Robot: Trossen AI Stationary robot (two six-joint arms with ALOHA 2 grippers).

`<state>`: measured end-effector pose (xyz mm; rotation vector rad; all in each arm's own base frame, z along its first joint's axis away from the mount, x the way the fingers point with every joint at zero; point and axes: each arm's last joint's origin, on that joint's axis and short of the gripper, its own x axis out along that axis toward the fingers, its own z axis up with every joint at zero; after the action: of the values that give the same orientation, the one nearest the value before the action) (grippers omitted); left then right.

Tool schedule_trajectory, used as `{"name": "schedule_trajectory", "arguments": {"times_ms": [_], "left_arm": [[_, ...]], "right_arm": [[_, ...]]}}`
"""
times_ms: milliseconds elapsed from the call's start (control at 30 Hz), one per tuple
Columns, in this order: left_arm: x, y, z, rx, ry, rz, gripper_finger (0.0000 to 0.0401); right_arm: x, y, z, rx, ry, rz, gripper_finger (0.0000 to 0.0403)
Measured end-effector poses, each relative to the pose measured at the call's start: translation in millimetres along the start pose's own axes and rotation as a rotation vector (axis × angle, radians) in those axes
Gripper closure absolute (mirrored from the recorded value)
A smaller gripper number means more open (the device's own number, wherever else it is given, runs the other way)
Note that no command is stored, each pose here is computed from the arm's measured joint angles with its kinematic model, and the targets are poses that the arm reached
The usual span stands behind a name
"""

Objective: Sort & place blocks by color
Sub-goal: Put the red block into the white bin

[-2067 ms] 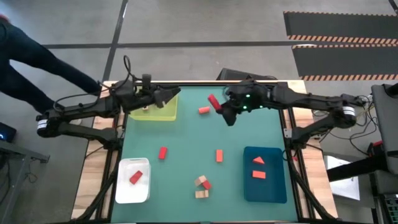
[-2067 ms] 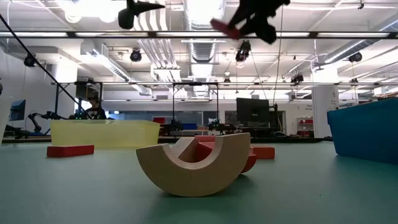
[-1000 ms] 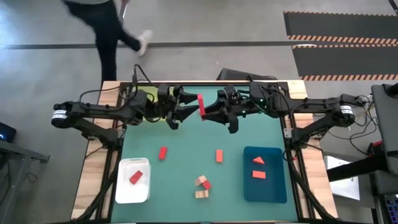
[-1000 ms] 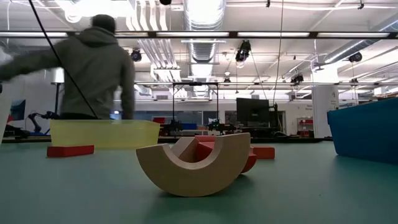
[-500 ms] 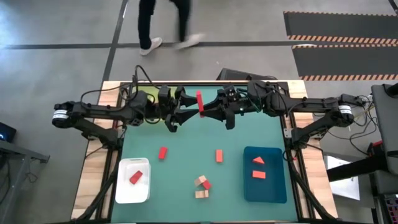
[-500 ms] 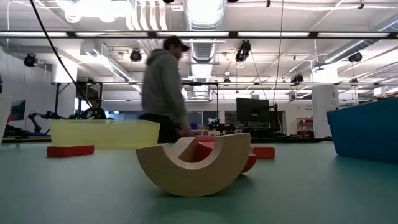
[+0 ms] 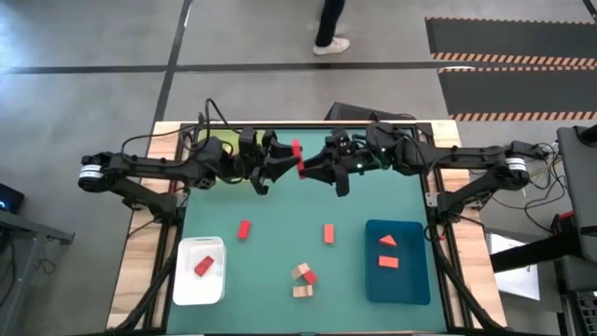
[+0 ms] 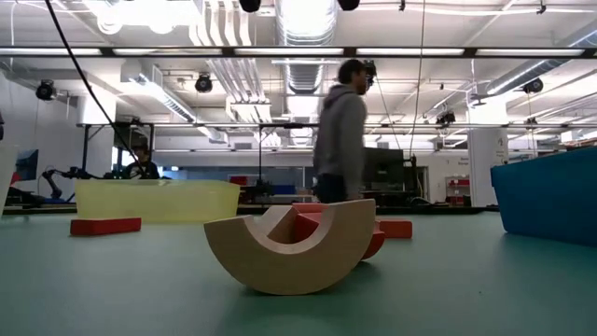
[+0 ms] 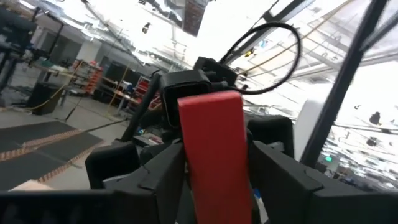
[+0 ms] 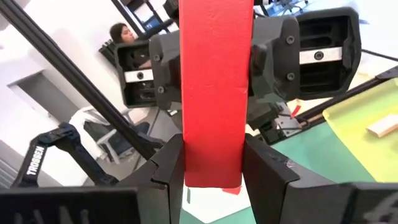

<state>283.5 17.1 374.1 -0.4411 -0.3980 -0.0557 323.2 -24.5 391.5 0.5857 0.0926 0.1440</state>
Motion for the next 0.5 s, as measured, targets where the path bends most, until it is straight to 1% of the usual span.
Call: {"name": "schedule_trajectory", "arguments": {"times_ms": [133,233,333,500], "left_arm": [[-0.3,1.6,-2.3,-0.026,0.02,0.02,0.0257],[-0.3,1.7,-2.5,-0.033,0.02,0.02,0.0261],[-0.5,1.9,-3.1,-0.034,0.024,0.02,0.026],[-0.6,2.3,-3.8,-0.03,0.028,0.022,0.0245]], "right_arm": [[5.1,-3.9,-3.6,0.001,0.015,-0.009,0.0287],[7.7,-5.8,-5.2,-0.001,0.02,-0.01,0.0287],[8.6,-6.3,-5.9,-0.004,0.026,-0.006,0.0287],[8.4,-6.6,-6.4,0.0,0.032,-0.01,0.0287]]}}
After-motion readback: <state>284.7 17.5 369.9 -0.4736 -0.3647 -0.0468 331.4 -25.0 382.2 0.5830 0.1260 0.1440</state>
